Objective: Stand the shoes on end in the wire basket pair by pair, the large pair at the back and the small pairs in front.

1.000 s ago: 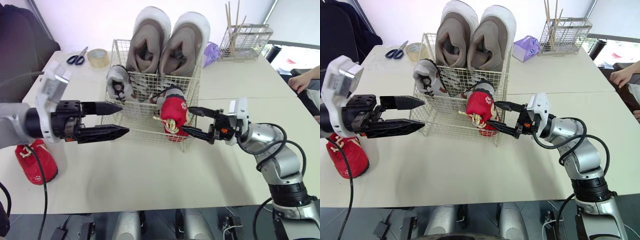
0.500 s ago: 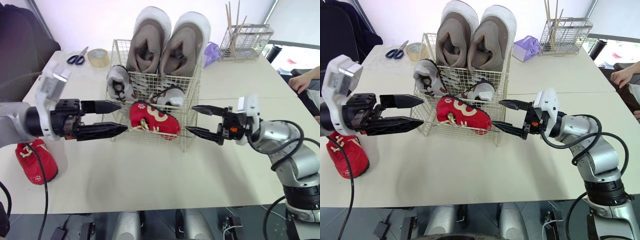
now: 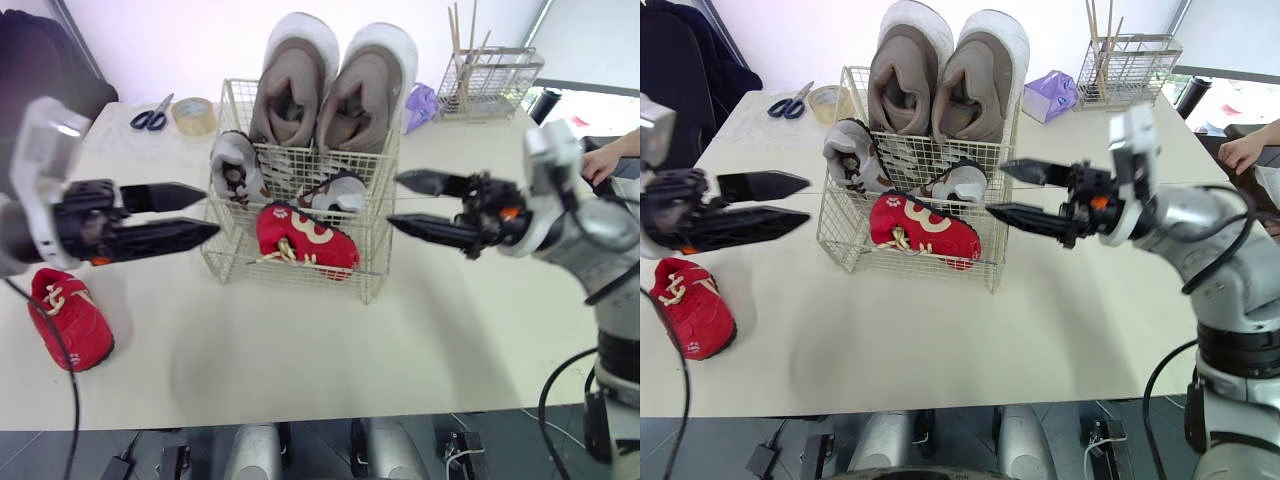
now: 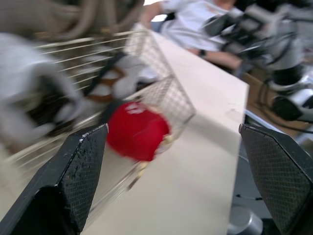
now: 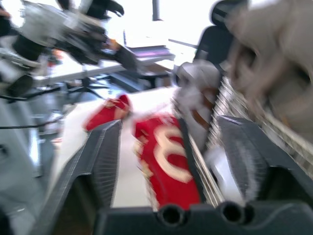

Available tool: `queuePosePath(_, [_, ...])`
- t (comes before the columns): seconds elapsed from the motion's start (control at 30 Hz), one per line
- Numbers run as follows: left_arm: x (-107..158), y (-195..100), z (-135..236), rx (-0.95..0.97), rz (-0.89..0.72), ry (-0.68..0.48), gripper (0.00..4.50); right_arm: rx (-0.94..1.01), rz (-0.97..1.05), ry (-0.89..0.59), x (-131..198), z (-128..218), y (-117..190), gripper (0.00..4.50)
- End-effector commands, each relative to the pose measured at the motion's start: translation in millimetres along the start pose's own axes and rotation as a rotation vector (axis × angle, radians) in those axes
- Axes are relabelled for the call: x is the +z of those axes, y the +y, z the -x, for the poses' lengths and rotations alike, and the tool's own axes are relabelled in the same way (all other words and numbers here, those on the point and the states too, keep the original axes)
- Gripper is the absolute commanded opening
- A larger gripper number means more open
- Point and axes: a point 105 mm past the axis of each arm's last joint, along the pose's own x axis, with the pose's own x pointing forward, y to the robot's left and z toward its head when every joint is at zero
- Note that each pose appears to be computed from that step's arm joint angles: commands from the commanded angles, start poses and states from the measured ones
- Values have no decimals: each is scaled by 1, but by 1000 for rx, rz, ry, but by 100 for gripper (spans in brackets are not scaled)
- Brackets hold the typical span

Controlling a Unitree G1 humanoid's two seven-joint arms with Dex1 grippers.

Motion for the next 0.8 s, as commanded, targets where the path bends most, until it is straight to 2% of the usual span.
queuePosePath(0.03, [7,10,23,127,-32,-21,450,100,9,15,9,-9,13,443])
queuePosePath(0.13, [-6,31,51,290,3,17,450,151,1,30,18,-17,17,443])
queuePosePath(0.23, [-19,58,96,510,63,19,450,242,-34,77,26,-17,27,443])
queuePosePath(0.37, [-42,80,160,764,258,49,450,346,-55,228,33,-9,36,443])
queuePosePath(0.5, [-70,80,183,814,397,70,450,452,-53,285,39,-8,46,443])
queuePosePath(0.63, [-98,73,192,791,507,17,450,538,-20,289,42,-20,51,443])
queuePosePath(0.8, [-139,73,208,824,620,-40,450,475,69,270,35,-56,39,443])
